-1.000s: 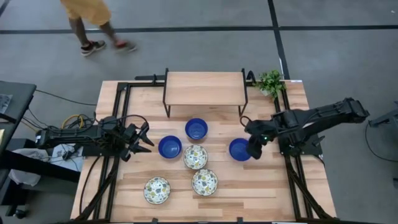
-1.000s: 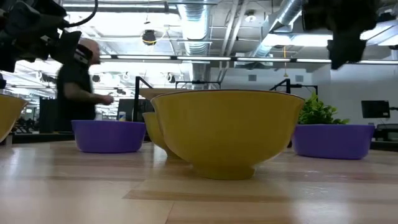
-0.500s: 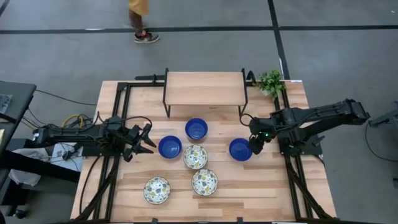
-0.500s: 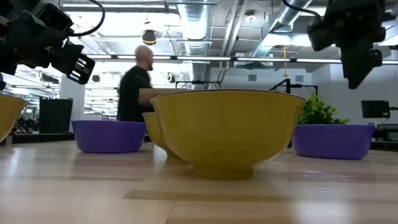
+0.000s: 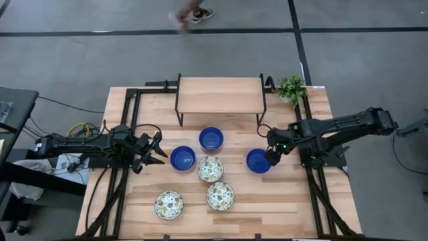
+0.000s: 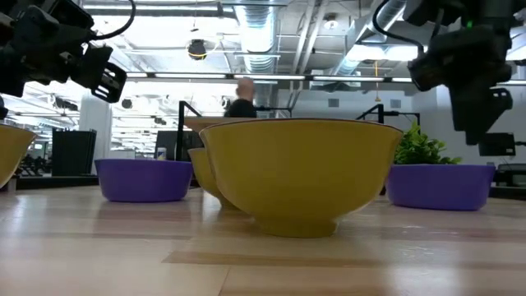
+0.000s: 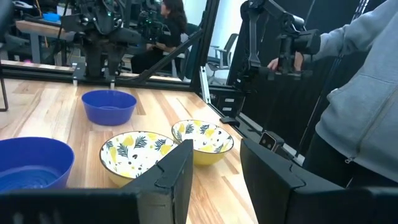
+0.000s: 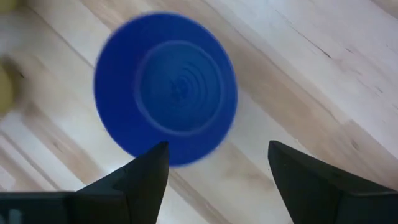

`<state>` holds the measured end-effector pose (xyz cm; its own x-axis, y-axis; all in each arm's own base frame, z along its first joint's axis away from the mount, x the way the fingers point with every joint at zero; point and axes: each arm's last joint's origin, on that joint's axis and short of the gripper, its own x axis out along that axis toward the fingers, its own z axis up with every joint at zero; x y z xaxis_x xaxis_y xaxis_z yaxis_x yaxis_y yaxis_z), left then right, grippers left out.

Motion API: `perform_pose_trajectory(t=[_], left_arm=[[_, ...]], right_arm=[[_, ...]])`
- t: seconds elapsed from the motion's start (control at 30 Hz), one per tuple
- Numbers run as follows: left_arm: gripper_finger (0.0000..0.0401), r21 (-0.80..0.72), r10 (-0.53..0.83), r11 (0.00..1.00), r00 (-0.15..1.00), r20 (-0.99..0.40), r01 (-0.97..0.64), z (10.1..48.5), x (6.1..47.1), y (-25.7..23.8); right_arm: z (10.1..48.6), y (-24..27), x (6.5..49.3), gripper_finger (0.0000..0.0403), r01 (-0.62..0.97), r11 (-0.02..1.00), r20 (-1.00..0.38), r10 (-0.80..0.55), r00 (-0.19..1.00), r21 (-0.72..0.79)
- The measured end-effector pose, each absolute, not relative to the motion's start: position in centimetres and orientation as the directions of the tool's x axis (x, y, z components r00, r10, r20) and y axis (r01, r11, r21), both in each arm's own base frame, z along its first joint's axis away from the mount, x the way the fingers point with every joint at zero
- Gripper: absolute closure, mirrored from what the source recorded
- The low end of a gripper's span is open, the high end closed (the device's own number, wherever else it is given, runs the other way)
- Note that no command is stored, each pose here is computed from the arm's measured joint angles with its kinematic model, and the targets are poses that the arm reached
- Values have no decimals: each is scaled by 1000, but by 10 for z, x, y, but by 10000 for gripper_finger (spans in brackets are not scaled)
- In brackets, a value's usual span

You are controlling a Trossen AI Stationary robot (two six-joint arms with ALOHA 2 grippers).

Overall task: Pick & Place Mini bowls
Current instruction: Put the right blue bowl on the shelf

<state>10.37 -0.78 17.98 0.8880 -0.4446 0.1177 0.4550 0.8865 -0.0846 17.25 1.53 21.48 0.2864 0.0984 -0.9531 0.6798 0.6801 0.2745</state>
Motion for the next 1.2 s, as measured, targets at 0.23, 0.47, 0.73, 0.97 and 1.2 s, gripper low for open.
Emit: perform_pose_trajectory(t=[0.23, 0.47, 0.73, 0.97, 1.2], left_arm=[[270, -85, -445, 886, 888, 118, 455, 180, 104, -8], [270, -84, -445, 886, 888, 120, 455, 180, 104, -8], [270, -87, -445, 886, 887, 122, 456, 180, 104, -8], [270, -87, -445, 885, 887, 126, 457, 181, 104, -8], [270, -87, -445, 885, 886, 127, 457, 181, 104, -8]], right_arm=[[199, 15, 175, 138, 685, 680, -957, 90, 274, 260], [181, 16, 185, 138, 684, 707, -980, 64, 190, 179], [155, 16, 198, 138, 659, 747, -996, 55, 74, 91], [142, 17, 203, 138, 664, 746, -998, 56, 17, 53], [148, 17, 203, 138, 666, 740, -995, 70, 68, 97]])
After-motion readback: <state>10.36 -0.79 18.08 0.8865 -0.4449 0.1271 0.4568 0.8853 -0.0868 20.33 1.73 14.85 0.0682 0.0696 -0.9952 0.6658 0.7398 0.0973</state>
